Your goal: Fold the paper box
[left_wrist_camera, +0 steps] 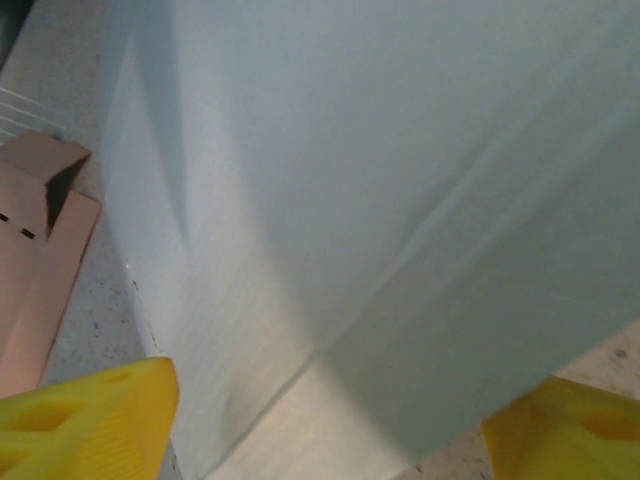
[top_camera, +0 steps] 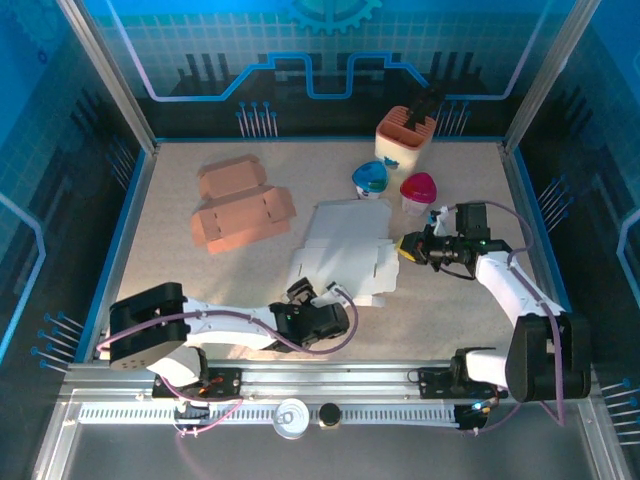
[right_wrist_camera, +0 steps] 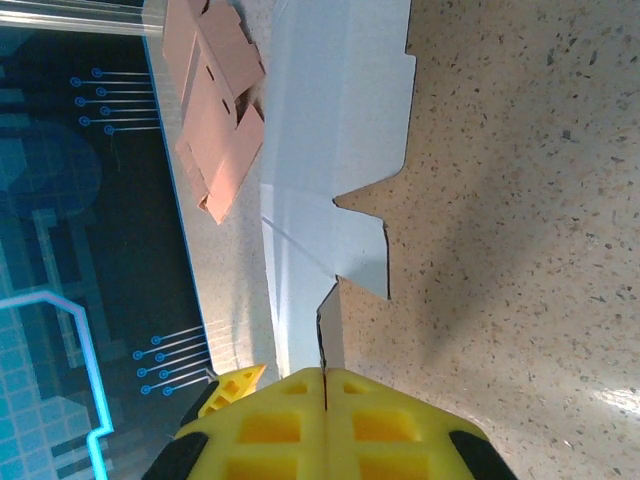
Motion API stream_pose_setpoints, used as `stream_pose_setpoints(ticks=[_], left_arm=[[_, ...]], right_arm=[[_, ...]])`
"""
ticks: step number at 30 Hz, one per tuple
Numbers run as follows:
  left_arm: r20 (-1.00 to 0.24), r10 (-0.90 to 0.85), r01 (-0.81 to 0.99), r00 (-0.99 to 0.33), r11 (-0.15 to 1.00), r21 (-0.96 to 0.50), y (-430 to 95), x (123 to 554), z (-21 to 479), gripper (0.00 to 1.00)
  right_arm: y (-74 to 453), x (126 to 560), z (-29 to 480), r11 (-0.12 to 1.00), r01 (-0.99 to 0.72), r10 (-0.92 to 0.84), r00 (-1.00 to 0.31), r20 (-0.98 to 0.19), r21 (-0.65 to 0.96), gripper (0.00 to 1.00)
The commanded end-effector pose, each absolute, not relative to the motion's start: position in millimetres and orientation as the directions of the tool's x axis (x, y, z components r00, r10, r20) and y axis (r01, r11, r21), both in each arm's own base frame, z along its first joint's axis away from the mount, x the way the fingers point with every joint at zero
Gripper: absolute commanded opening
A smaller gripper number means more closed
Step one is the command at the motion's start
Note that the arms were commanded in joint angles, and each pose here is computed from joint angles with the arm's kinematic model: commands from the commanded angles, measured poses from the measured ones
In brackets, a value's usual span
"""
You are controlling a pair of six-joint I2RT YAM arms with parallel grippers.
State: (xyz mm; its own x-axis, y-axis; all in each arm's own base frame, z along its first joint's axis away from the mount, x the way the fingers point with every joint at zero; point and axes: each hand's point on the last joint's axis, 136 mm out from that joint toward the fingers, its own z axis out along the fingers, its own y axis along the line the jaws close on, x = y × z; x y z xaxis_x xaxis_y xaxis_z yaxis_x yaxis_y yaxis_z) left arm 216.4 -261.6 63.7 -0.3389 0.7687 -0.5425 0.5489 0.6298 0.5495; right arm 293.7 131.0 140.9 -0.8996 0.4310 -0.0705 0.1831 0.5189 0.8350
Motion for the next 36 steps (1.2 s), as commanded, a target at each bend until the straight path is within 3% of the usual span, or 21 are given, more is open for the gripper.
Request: stream_pose_setpoints(ticks=[1, 8, 12, 14, 17, 23, 28, 36], left_arm=[[-0.568, 0.768, 0.482, -0.295, 0.633, 0.606, -267, 228, 83, 0.66], [-0.539, 0.796, 0.484, -0.276, 0.599, 0.638, -273, 232, 93, 0.25], [-0.529, 0.800, 0.455, -0.284, 0.598, 0.660, -269, 234, 104, 0.09], [-0.534, 0.792, 0.445, -0.295, 0.608, 0.657, -265, 233, 112, 0.02], [-0.563, 0.762, 0.427, -0.319, 0.646, 0.633, -260, 232, 130, 0.00], [-0.582, 0.728, 0.419, -0.362, 0.685, 0.595, -249, 227, 166, 0.00], [-0.548, 0.741, 0.449, -0.388, 0.671, 0.590, -248, 223, 182, 0.00], [-0.550, 0.732, 0.456, -0.403, 0.681, 0.572, -247, 221, 204, 0.00]], right_arm=[[131, 297, 148, 0.484, 0.196, 0.437, -0.899, -0.041, 0.853, 0.00], [130, 297, 148, 0.472, 0.213, 0.448, -0.894, -0.024, 0.856, 0.00], [129, 296, 153, 0.464, 0.224, 0.464, -0.886, -0.019, 0.857, 0.00], [128, 293, 159, 0.453, 0.225, 0.482, -0.876, -0.025, 0.863, 0.15], [122, 285, 176, 0.447, 0.222, 0.541, -0.839, -0.064, 0.867, 0.39], [111, 256, 214, 0.413, 0.255, 0.672, -0.734, -0.103, 0.874, 0.68], [126, 235, 223, 0.332, 0.318, 0.719, -0.695, -0.019, 0.888, 0.74], [138, 229, 250, 0.396, 0.258, 0.711, -0.694, -0.116, 0.881, 0.74]])
